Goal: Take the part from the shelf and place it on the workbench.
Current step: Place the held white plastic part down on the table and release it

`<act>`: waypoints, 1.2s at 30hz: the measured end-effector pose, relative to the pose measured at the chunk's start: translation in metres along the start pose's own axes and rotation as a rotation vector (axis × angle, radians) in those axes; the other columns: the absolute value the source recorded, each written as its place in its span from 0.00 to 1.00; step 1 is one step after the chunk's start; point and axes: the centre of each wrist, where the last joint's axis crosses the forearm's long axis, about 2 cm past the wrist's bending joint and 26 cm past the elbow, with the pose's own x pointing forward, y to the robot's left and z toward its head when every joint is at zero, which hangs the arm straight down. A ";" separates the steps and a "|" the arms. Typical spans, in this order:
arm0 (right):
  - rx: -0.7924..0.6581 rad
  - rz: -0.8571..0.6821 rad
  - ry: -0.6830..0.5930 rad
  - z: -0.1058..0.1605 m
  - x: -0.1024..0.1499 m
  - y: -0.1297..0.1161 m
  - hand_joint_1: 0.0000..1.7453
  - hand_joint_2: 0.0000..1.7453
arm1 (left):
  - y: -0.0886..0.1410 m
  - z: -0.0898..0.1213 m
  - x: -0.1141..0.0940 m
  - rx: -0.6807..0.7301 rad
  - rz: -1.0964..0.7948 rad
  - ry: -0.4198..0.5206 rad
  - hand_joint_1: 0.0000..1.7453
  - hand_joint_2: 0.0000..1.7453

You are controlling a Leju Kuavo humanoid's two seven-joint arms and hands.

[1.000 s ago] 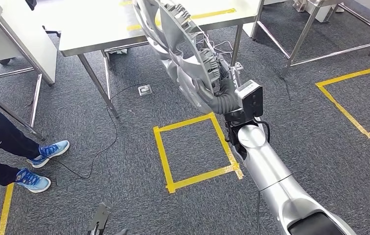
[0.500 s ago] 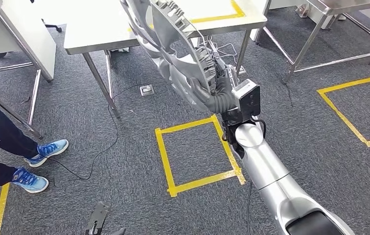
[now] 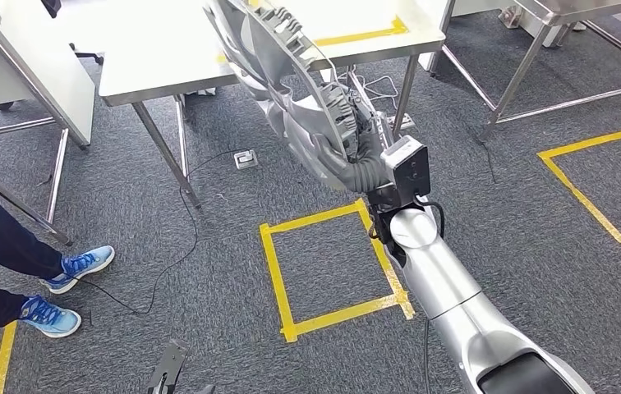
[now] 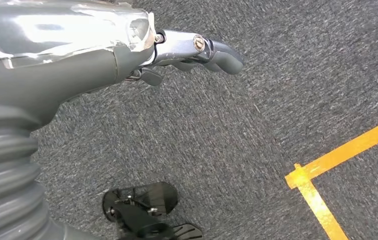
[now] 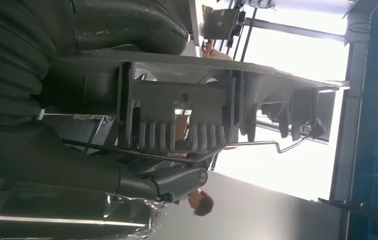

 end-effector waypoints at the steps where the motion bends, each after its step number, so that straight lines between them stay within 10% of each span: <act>1: 0.002 0.000 0.002 0.000 0.000 0.001 1.00 1.00 | 0.000 0.000 0.000 0.000 0.000 0.001 0.00 1.00; 36: -0.011 0.033 0.016 -0.006 0.001 -0.014 1.00 1.00 | -0.005 0.004 -0.007 -0.005 0.006 0.021 0.00 1.00</act>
